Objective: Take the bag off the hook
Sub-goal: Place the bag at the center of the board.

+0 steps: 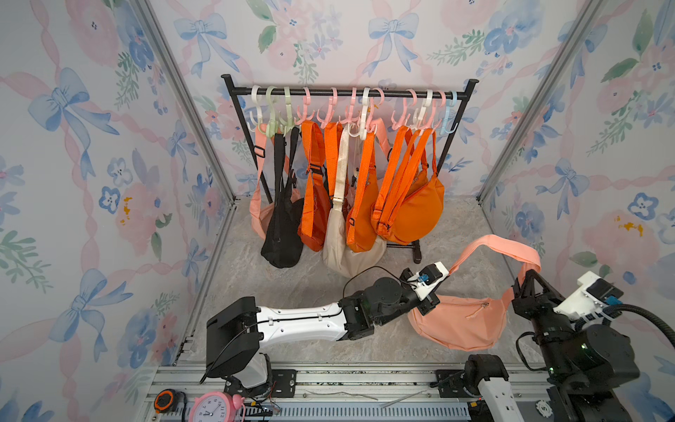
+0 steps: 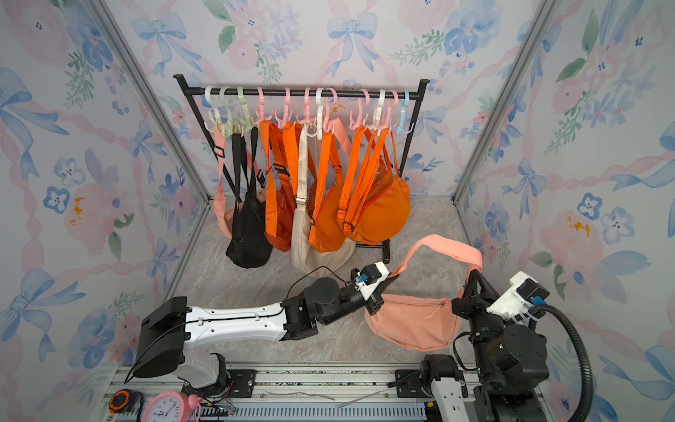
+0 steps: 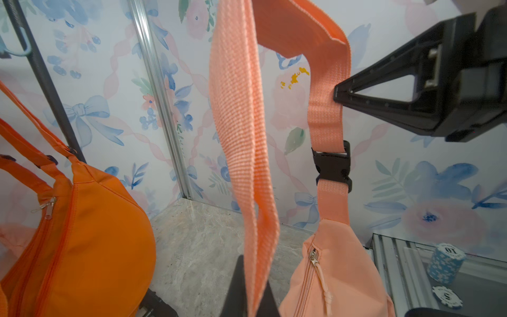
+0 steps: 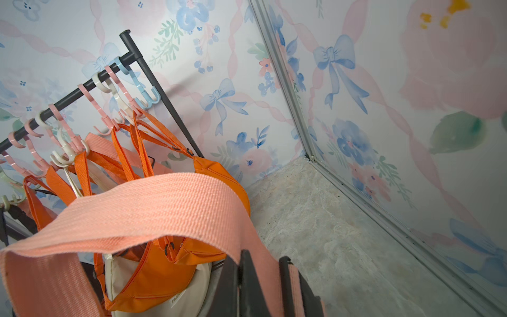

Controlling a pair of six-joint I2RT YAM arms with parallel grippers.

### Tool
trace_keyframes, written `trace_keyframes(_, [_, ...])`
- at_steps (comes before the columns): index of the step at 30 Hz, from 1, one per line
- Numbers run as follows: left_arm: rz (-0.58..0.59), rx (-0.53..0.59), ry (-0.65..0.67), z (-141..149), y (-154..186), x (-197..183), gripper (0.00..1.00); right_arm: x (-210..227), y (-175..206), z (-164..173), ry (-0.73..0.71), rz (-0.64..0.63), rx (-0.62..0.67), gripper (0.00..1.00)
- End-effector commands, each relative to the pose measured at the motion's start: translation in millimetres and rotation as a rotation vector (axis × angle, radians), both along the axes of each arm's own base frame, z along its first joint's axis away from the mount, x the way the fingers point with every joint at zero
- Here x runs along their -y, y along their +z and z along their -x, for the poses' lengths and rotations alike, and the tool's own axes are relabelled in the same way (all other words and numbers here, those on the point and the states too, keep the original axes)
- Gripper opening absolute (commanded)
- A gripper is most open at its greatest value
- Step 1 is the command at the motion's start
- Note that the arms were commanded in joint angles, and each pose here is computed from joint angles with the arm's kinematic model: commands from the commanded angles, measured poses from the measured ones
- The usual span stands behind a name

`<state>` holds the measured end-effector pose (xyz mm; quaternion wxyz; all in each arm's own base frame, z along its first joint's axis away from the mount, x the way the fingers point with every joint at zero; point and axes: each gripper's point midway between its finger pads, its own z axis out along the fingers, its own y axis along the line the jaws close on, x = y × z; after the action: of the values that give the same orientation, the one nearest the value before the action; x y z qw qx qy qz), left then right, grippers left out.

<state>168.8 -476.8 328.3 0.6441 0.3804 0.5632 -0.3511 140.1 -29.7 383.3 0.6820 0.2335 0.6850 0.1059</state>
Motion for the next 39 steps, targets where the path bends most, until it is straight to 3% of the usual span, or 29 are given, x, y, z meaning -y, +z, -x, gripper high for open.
trace_keyframes(1, [0.081, -0.053, 0.029, -0.4, 4.3, -4.9, 0.0, 10.0, -28.3, 7.3, -0.055, 0.014, -0.08, 0.0])
trace_keyframes(11, [0.029, -0.143, 0.068, -12.8, -48.4, 10.1, 0.0, 18.1, -82.0, -18.1, -0.105, 0.02, -0.193, 0.0])
trace_keyframes(16, [0.015, -0.229, 0.073, -33.9, -81.3, 17.1, 0.0, 29.9, -104.7, -35.7, -0.184, 0.036, -0.271, 0.0])
trace_keyframes(32, [-0.099, -0.276, 0.121, -110.0, -166.8, 45.3, 0.0, 40.8, -184.1, -142.7, -0.168, -0.153, -0.459, 0.0])
trace_keyframes(39, [-0.137, -0.317, 0.135, -119.2, -205.1, 60.6, 0.0, 44.0, -220.5, -168.5, -0.162, -0.155, -0.545, 0.0])
